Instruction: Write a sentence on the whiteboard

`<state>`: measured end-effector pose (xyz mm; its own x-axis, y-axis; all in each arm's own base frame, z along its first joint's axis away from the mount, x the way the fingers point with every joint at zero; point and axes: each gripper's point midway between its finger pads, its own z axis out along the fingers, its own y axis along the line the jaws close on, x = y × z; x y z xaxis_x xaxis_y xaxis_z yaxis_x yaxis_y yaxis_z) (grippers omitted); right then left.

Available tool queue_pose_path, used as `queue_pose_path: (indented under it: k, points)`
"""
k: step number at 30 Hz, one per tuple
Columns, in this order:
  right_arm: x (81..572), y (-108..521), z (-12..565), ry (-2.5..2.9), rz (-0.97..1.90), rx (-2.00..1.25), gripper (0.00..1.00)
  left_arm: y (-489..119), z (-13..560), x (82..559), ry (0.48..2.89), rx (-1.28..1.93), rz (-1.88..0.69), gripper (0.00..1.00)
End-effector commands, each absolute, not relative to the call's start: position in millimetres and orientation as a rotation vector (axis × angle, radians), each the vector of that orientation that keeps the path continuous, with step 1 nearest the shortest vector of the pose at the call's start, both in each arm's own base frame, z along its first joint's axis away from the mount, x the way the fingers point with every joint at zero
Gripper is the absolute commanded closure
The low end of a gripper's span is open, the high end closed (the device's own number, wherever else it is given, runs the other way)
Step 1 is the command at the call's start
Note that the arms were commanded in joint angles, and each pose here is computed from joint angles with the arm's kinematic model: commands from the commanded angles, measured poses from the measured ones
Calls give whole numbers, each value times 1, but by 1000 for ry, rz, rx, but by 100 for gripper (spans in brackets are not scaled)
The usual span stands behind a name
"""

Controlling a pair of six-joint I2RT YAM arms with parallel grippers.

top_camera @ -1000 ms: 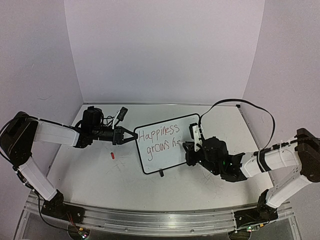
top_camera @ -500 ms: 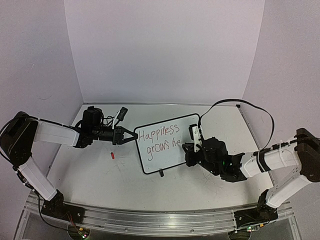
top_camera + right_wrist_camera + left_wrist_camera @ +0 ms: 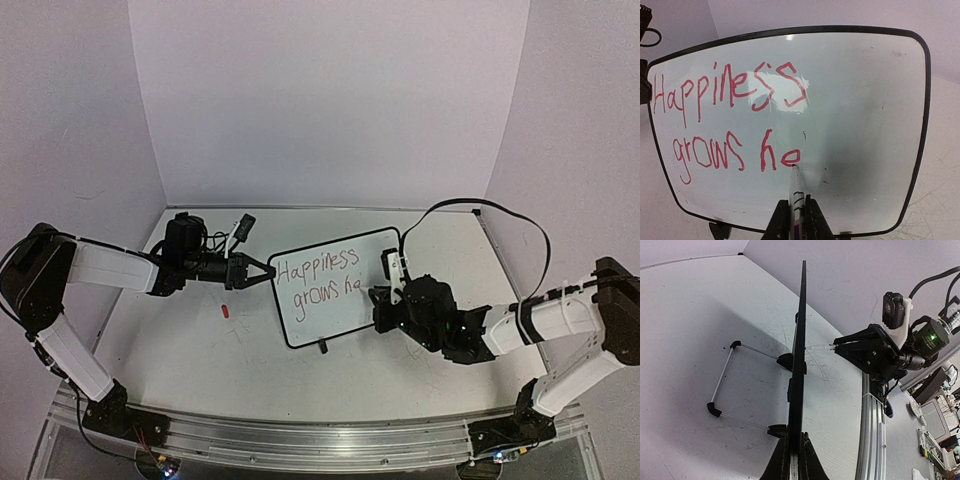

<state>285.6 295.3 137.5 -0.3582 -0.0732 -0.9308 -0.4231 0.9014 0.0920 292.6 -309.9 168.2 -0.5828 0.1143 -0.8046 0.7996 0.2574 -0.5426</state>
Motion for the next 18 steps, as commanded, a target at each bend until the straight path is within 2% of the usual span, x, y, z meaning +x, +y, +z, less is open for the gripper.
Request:
queue_pose_path:
  k: [1,7,18]
  points:
    - [290,277,151,1892,318,-300,100,-313,166,293,1900,856,-1352,100]
    - [277,279,176,1792,445,-369,100,-313,167,293,1898,857,-1352,100]
    - [291,286,177,1783,430,-381,100,-314,167,293,1897,857,-1354,100]
